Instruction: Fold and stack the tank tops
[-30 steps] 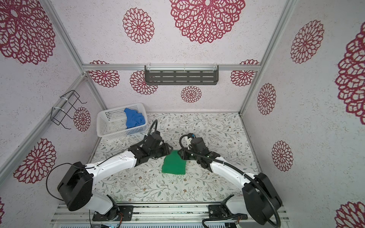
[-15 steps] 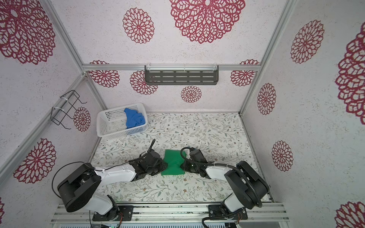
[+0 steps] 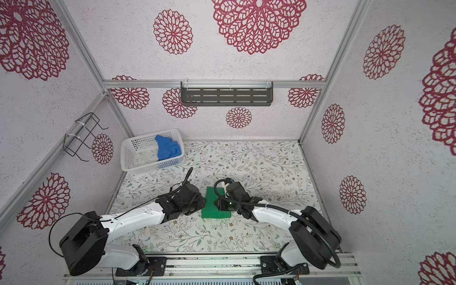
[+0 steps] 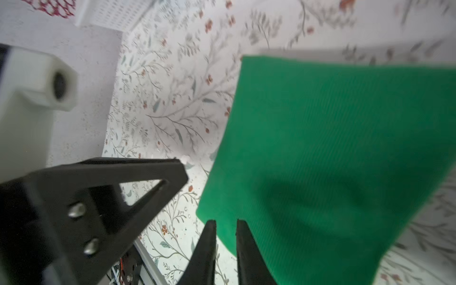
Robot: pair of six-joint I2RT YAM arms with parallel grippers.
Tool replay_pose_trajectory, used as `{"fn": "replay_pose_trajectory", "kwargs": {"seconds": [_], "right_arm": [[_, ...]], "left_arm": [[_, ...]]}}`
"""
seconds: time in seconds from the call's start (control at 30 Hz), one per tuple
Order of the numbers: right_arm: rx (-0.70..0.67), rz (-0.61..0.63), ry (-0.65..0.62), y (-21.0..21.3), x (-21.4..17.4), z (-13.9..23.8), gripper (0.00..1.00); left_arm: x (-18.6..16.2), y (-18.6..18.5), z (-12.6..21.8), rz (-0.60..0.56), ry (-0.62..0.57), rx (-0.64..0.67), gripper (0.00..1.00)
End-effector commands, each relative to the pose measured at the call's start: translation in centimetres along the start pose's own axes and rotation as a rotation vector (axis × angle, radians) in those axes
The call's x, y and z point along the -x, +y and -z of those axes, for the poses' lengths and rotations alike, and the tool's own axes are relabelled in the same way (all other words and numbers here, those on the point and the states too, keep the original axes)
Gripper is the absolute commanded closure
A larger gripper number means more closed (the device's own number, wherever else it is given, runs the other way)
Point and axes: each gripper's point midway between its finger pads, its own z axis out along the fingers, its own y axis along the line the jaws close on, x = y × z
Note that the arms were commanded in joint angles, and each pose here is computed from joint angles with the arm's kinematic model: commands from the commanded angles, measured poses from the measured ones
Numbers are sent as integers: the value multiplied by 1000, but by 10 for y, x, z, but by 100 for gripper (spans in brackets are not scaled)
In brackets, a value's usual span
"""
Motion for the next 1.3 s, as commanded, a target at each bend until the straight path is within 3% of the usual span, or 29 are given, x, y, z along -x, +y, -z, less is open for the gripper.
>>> {"fn": "replay_pose_trajectory", "kwargs": {"seconds": [0.0,0.1,0.17,0.23,0.33,0.47,0.57,0.73,1.0,1.27], "right_arm": [[-20,-72,13,-19,-10,-17,82],[-121,-64,48,-46,-20,-23,82],[-119,-37,41,-34,-11,-13,79],[-145,14,27,-19,2,6,73],[-289,117,17,-16,13,34,61],[-439,130,11,-24,16,40,48],[-527,128,3,-28,18,34,51],[-563,145,18,-21,10,6,55],[-674,178,50,-57,13,-28,56],[-811,210,4,-120,62,-6,59]], "left_arm": [[14,10,15,23,-69,29,61],[18,21,25,37,-88,39,61],[20,28,31,46,-98,49,61],[24,34,40,43,-121,63,60],[33,39,53,43,-156,67,59],[44,46,69,41,-186,71,58],[50,56,79,38,-201,91,58],[55,72,89,42,-209,110,57],[56,84,94,45,-215,115,57],[53,98,103,54,-231,132,56]]}}
